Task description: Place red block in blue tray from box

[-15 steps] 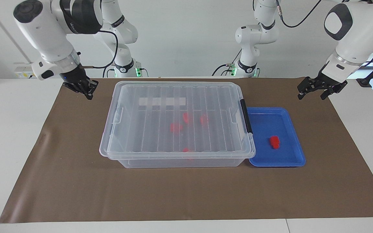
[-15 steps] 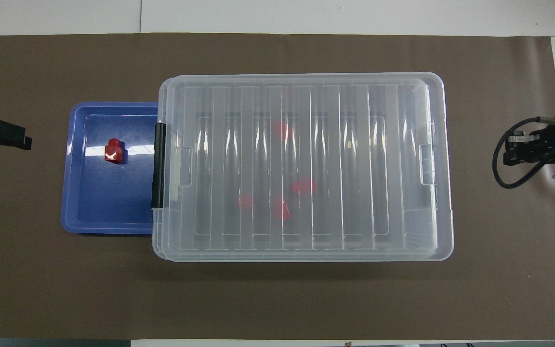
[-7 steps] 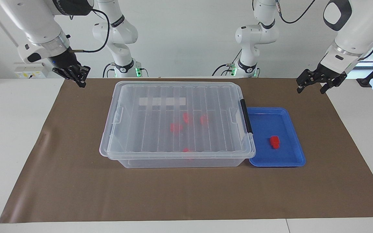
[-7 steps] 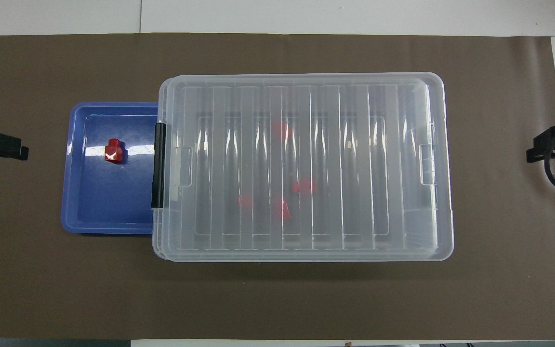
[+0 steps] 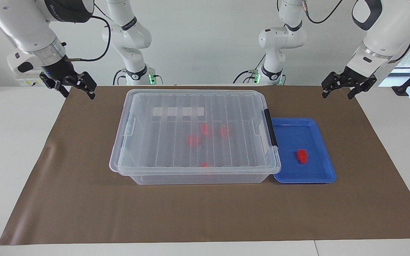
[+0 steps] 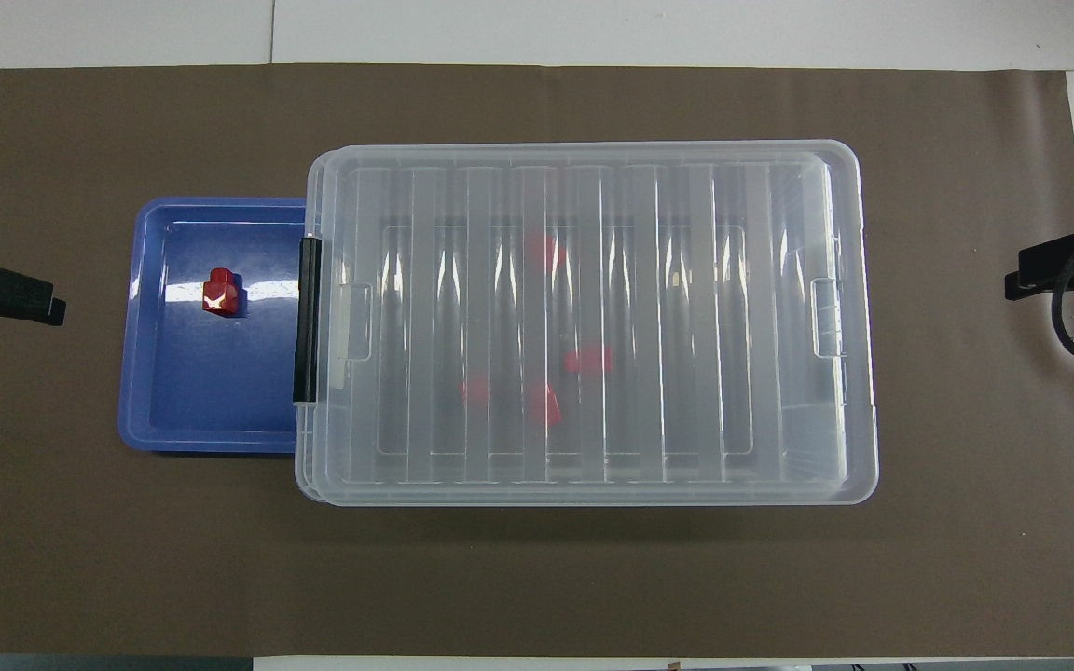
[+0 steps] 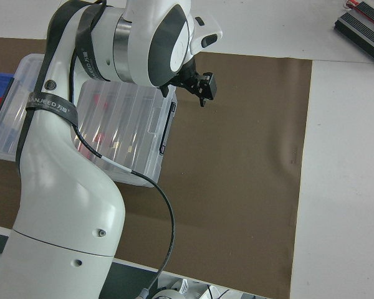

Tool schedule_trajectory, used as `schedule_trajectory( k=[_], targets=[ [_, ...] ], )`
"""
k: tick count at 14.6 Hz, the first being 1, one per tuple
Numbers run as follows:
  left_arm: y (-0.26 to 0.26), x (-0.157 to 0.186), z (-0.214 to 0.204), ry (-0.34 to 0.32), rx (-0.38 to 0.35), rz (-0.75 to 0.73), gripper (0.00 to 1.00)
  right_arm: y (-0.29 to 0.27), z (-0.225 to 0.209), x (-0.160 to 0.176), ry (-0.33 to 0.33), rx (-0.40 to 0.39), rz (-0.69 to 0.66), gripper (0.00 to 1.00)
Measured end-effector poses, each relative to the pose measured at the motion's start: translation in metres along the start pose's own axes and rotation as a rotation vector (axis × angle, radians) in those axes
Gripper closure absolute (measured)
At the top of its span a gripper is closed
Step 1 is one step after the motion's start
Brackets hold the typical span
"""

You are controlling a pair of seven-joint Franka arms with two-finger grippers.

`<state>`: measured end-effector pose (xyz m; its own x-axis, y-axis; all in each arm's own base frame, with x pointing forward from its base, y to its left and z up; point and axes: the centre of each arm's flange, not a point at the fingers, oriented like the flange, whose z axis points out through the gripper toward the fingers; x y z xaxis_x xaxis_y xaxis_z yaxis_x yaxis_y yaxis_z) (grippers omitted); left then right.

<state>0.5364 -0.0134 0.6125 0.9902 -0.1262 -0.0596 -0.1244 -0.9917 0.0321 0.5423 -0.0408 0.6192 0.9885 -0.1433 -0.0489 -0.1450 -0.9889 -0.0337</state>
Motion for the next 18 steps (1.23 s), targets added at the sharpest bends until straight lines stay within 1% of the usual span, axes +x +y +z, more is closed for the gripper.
schedule_trajectory(
  k=[7,10,12,15,18],
  targets=[
    [0.001,-0.001,0.000,-0.003,-0.007,0.001,0.00,-0.005,0.000,0.000,0.000,0.000,-0.017,0.00],
    [0.002,0.000,-0.001,0.002,-0.006,0.000,0.00,-0.005,0.000,0.000,0.000,0.000,-0.056,0.00],
    [0.004,0.002,-0.002,0.020,-0.004,0.003,0.00,-0.005,0.000,0.000,0.000,-0.001,-0.071,0.00],
    [0.009,0.004,-0.003,0.036,-0.002,0.013,0.00,-0.004,0.000,0.000,0.000,-0.028,-0.128,0.00],
    [0.011,0.005,-0.001,0.036,-0.002,0.014,0.00,-0.005,0.000,0.000,0.000,-0.034,-0.145,0.00]
  ],
)
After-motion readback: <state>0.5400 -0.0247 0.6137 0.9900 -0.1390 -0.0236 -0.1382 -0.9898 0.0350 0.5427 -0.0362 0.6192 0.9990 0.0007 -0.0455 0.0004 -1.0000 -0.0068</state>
